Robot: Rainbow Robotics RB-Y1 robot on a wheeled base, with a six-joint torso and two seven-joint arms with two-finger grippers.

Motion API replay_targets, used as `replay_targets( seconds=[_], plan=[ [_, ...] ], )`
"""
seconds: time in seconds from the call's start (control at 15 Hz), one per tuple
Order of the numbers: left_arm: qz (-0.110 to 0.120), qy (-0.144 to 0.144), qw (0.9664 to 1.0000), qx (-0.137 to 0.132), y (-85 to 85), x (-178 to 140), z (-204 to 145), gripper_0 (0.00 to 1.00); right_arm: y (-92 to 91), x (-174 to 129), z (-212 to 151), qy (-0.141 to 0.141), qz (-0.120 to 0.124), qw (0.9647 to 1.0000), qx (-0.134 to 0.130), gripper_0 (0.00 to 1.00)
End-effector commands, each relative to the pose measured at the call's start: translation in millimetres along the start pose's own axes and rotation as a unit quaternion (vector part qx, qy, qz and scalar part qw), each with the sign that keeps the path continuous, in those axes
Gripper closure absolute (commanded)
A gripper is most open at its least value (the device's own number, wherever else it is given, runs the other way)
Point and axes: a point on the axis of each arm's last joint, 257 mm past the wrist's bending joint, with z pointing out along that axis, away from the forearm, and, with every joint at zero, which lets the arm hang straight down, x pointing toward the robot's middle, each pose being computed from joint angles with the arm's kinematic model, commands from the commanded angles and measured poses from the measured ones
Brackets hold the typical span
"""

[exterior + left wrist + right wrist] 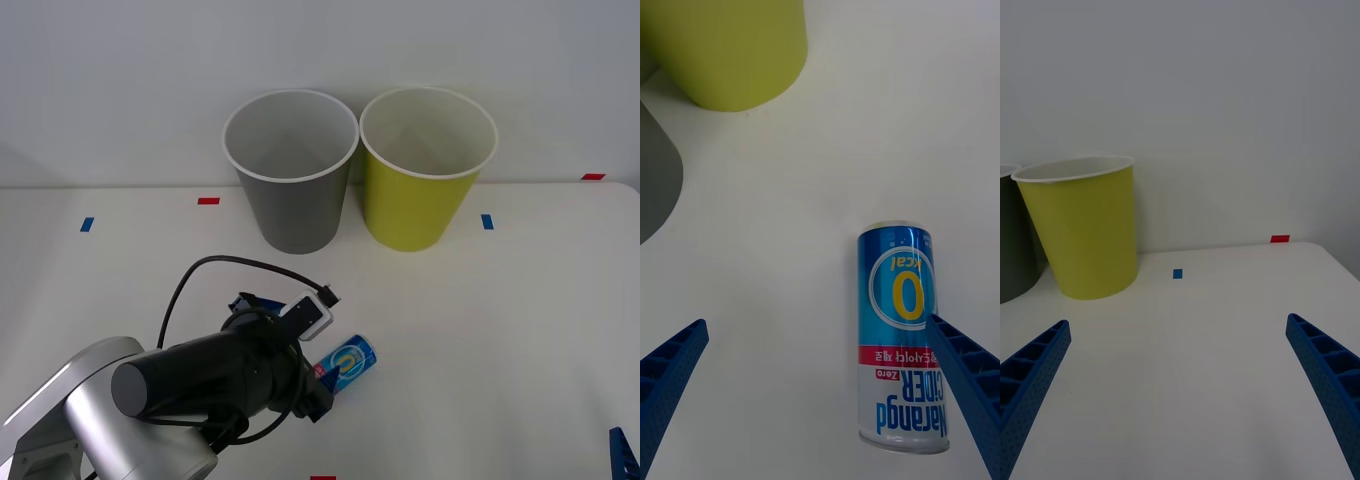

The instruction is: Put cans in the gray bin and PET bottles in the light green bin.

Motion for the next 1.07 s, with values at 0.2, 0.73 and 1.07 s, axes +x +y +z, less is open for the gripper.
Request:
replay_targets(
  seconds=[0.2,0.73,1.07],
  plan=[
    [0.009,0.036,0.9993,0.009,-5.6,-5,0,0.00,0.0,0,0,0.000,0.000,1.0000,0.000,0.00],
    [0.021,0.048,0.9986,0.011,-18.0,-13,31,0.00,0.0,0,0,0.000,0.000,1.0000,0.000,0.00],
    [0.017,0.074,0.9969,0.017,-24.8,-17,28,0.00,0.0,0,0,0.000,0.000,1.0000,0.000,0.00]
  ],
)
